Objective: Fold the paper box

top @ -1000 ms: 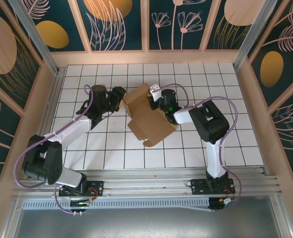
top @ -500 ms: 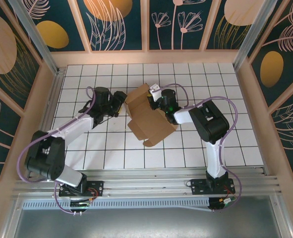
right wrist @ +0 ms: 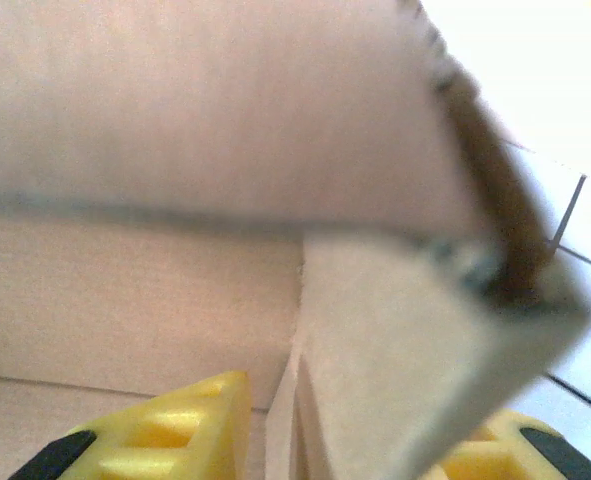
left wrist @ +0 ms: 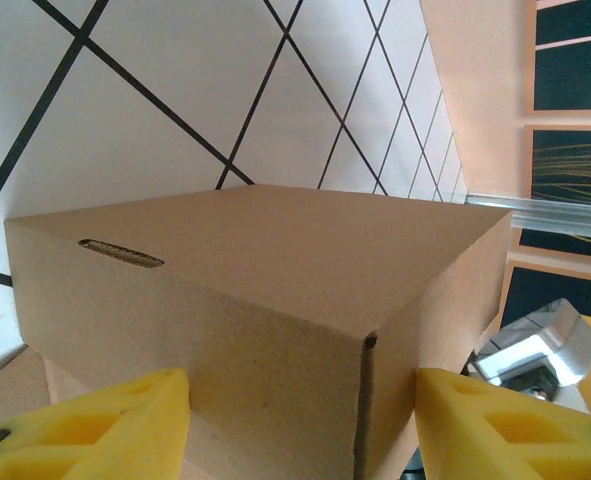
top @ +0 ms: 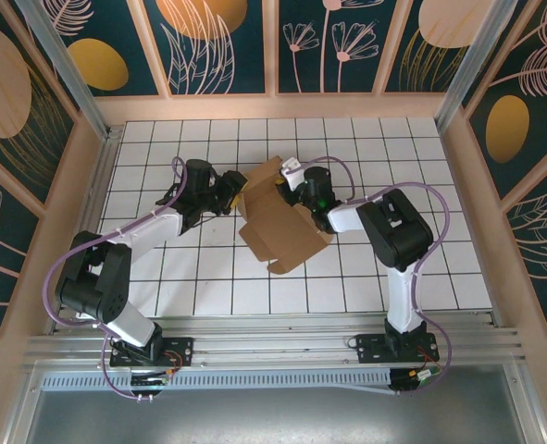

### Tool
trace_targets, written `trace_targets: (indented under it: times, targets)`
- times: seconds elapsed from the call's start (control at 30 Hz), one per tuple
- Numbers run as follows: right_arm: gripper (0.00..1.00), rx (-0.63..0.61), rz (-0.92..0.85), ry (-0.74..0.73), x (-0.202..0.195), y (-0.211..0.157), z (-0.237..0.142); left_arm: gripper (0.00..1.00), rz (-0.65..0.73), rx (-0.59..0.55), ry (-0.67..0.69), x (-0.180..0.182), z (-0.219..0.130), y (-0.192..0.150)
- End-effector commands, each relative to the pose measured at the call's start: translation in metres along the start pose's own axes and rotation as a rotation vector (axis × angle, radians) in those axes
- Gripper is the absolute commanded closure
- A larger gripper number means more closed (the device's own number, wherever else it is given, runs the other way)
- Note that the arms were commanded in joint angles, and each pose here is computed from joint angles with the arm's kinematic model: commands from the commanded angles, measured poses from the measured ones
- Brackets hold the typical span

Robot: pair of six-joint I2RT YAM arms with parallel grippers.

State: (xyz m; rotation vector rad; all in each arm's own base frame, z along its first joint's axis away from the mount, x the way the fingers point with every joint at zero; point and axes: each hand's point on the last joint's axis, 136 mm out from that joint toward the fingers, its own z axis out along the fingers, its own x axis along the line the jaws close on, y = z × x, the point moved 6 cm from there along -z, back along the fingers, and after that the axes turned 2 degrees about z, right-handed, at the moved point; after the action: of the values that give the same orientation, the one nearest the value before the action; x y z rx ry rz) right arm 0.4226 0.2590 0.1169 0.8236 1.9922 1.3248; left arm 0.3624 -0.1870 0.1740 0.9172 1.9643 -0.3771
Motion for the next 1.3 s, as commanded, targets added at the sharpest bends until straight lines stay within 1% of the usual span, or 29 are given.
trace_targets:
  times: [0.0, 0.1, 0.2, 0.27, 0.4, 0.53, 0.6, 0.63, 0.73, 0.83, 0.9, 0.93, 1.03, 1.1, 1.17, 1.2, 1.23, 1.27]
  targets:
    - [0.65, -0.080, -0.035, -0.053, -0.014, 0.028, -0.010, 0.41, 0.019, 0.022, -0.003, -0.001, 0.005, -0.002]
    - [0.65, -0.096, -0.038, -0.049, -0.015, 0.033, -0.006, 0.41, 0.022, 0.022, -0.008, -0.004, 0.004, -0.002]
    - [0.68, -0.107, -0.036, -0.054, -0.016, 0.034, 0.003, 0.41, 0.024, 0.024, -0.010, -0.005, 0.003, -0.002]
    - [0.72, -0.115, -0.027, -0.065, -0.018, 0.034, 0.009, 0.41, 0.026, 0.023, -0.008, -0.005, 0.003, -0.002]
    - [0.83, -0.129, 0.008, -0.082, -0.020, 0.034, 0.017, 0.42, 0.027, 0.019, -0.005, -0.005, 0.000, -0.002]
    - [0.89, -0.127, 0.000, -0.100, -0.021, 0.033, 0.018, 0.41, 0.030, 0.004, -0.021, -0.008, -0.004, -0.001]
    - [0.91, -0.128, -0.057, -0.097, -0.020, 0.037, 0.012, 0.37, 0.061, -0.033, -0.023, -0.016, -0.013, 0.003]
    - [0.91, -0.127, -0.102, -0.104, -0.020, 0.040, 0.006, 0.34, 0.105, -0.075, -0.044, -0.035, -0.022, 0.010]
    - [0.92, -0.116, -0.266, -0.136, -0.027, 0.056, -0.017, 0.26, 0.258, -0.209, -0.062, -0.075, -0.059, 0.026]
    - [0.96, -0.021, -0.453, -0.104, -0.039, 0.079, -0.039, 0.22, 0.467, -0.376, -0.091, -0.114, -0.107, 0.037]
    - [0.97, 0.090, -0.597, -0.043, -0.046, 0.096, -0.054, 0.19, 0.630, -0.478, -0.112, -0.134, -0.140, 0.038]
    - [0.97, 0.148, -0.681, -0.026, -0.048, 0.101, -0.060, 0.19, 0.692, -0.515, -0.116, -0.138, -0.153, 0.037]
    - [0.97, 0.350, -1.043, 0.027, -0.050, 0.108, -0.087, 0.18, 0.861, -0.620, -0.122, -0.141, -0.186, 0.031]
    - [0.97, 0.547, -1.259, 0.074, -0.051, 0.104, -0.099, 0.18, 0.908, -0.679, -0.117, -0.134, -0.199, 0.028]
    - [0.97, 0.659, -1.345, 0.067, -0.052, 0.102, -0.098, 0.18, 0.915, -0.716, -0.124, -0.124, -0.206, 0.025]
    - [0.97, 0.674, -1.374, 0.090, -0.051, 0.100, -0.097, 0.18, 0.908, -0.727, -0.133, -0.120, -0.207, 0.024]
    - [0.97, 0.653, -1.397, 0.145, -0.036, 0.098, -0.093, 0.19, 0.895, -0.735, -0.149, -0.119, -0.209, 0.022]
    - [0.96, 0.641, -1.410, 0.220, -0.024, 0.091, -0.089, 0.19, 0.879, -0.715, -0.148, -0.108, -0.202, 0.020]
